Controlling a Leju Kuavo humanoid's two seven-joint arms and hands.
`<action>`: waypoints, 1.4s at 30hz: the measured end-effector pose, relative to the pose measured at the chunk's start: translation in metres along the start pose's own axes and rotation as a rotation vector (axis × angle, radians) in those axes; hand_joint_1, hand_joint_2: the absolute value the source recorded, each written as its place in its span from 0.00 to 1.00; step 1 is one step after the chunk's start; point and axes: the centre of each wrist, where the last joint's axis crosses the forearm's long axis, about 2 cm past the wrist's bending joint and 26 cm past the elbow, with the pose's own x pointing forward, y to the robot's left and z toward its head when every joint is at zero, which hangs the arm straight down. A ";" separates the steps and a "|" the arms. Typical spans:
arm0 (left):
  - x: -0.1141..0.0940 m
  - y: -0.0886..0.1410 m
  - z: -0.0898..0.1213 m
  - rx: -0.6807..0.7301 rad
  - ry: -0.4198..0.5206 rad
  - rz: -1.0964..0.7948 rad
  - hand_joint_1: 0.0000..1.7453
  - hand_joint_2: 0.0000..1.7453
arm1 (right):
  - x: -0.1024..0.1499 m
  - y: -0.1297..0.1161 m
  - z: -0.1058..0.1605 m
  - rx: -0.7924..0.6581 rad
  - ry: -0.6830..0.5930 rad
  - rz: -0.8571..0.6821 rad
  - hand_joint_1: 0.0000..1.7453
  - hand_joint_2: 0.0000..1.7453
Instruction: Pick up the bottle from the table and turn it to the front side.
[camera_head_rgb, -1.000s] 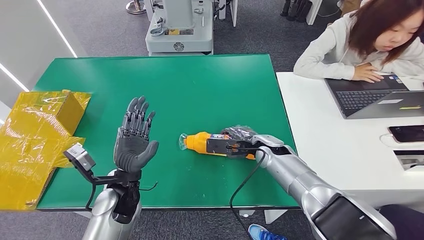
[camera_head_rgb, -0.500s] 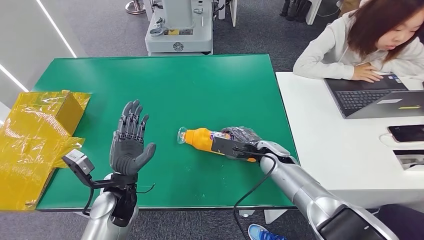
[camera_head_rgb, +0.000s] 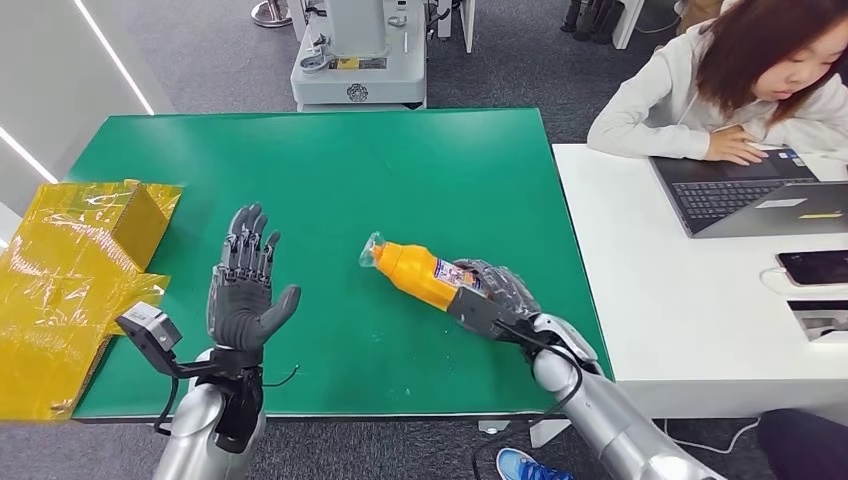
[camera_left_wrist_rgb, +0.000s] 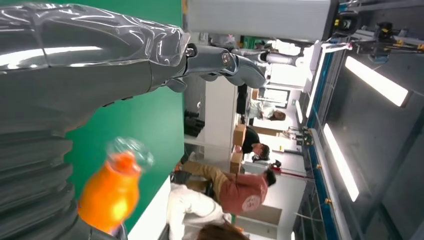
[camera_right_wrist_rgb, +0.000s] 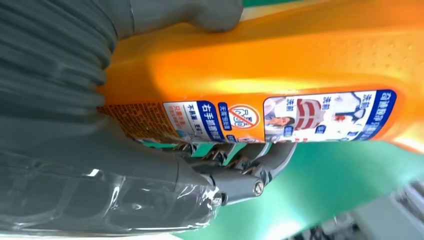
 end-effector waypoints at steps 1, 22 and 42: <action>0.000 0.002 0.001 0.005 0.001 -0.009 0.00 1.00 | 0.002 0.003 0.004 -0.037 -0.013 -0.003 1.00 1.00; 0.002 0.017 -0.041 -0.121 0.038 0.009 0.00 1.00 | 0.078 -0.015 0.010 -0.339 -0.359 0.042 1.00 1.00; 0.020 -0.003 -0.091 -0.212 0.021 0.110 0.00 1.00 | 0.121 -0.034 -0.071 -0.289 -0.465 -0.022 1.00 1.00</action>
